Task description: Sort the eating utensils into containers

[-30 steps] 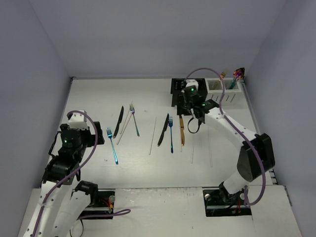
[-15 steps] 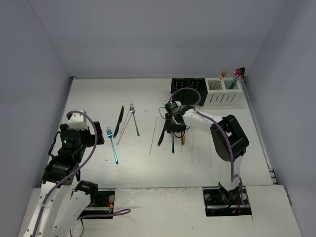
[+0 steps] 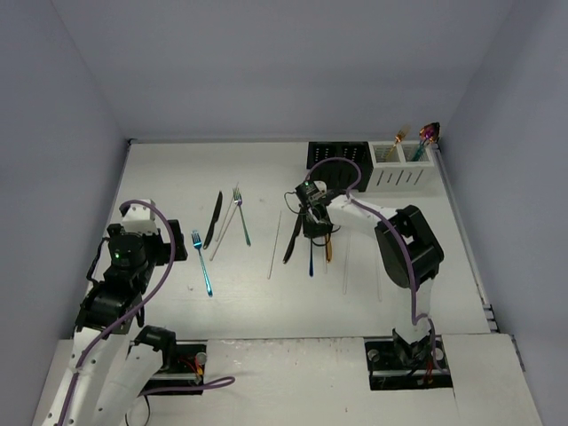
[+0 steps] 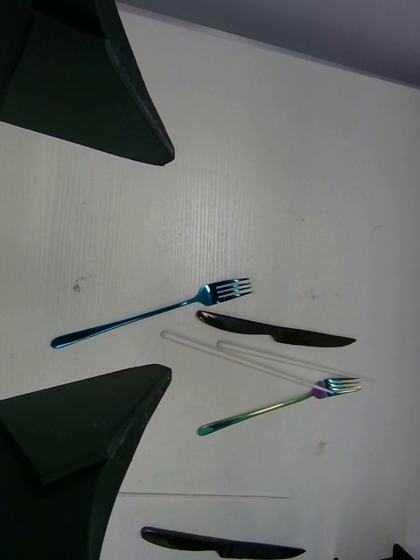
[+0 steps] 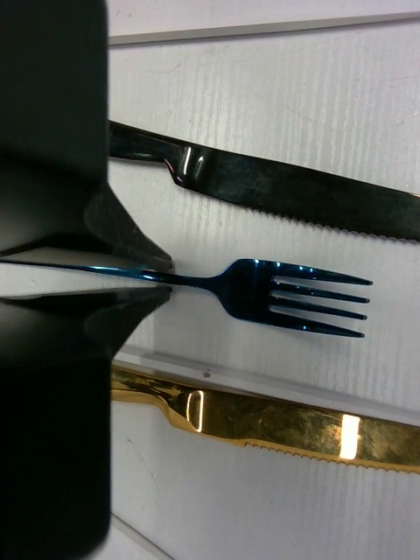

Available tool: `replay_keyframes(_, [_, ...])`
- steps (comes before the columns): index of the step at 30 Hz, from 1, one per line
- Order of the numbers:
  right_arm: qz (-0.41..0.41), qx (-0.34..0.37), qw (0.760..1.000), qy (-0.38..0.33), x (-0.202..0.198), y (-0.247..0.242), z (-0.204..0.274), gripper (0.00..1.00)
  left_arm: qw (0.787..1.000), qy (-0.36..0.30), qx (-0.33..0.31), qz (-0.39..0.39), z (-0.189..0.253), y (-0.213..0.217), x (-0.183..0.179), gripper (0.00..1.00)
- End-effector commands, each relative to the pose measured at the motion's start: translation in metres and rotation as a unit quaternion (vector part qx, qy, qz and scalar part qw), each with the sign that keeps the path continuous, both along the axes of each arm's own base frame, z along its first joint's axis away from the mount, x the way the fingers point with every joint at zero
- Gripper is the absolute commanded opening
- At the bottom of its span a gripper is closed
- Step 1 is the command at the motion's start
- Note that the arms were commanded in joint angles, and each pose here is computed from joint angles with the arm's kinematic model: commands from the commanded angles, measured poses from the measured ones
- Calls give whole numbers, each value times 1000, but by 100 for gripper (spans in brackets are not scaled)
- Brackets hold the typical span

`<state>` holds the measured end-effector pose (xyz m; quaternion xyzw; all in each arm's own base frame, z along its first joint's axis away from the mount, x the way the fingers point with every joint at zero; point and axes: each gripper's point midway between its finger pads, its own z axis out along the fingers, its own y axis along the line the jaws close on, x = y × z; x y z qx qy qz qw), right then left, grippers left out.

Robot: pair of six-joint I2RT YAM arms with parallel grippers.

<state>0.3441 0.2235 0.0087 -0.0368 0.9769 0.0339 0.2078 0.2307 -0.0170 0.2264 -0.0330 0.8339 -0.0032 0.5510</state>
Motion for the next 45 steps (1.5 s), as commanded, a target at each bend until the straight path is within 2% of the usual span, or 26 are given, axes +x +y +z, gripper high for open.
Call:
replay_keyframes(1, [-6,-21,1000,6,-2,-4,-7,0,1000,-21,-7,2,13,-1,6,97])
replay_keyframes(5, [9,6,999,-41,19,9,33,0,1000,-21,-7,3,13,-1,6,97])
replay_keyframes(8, [23,29,994,-102,42,18,84,0,1000,-19,-6,4,12,-1,7,98])
replay_keyframes(10, [19,49,983,-174,65,17,146,0,1000,-20,-6,5,13,-1,7,97])
replay_keyframes(11, [15,46,981,-189,70,11,157,0,1000,-19,-6,6,12,0,7,97])
replay_keyframes(12, [3,49,970,-238,88,2,199,0,1000,-21,-6,7,13,0,7,97])
replay_keyframes(14, [-19,18,953,-303,113,-33,244,0,1000,-20,-5,9,13,1,7,98])
replay_keyframes(17, [-67,8,920,-387,142,-84,302,0,1000,-18,-3,12,12,2,8,97])
replay_keyframes(21, [-124,20,855,-504,180,-156,364,0,1000,-16,-1,14,11,3,9,97])
replay_keyframes(27, [-131,8,786,-604,222,-211,395,0,1000,-7,3,17,7,4,11,97])
replay_keyframes(30, [-134,-3,777,-615,245,-220,388,0,1000,-2,5,21,5,5,12,98])
replay_keyframes(37, [-142,-17,782,-606,284,-237,341,0,1000,11,6,23,0,4,17,97])
replay_keyframes(45, [-140,-26,806,-575,286,-239,281,0,1000,20,4,23,-3,4,21,98])
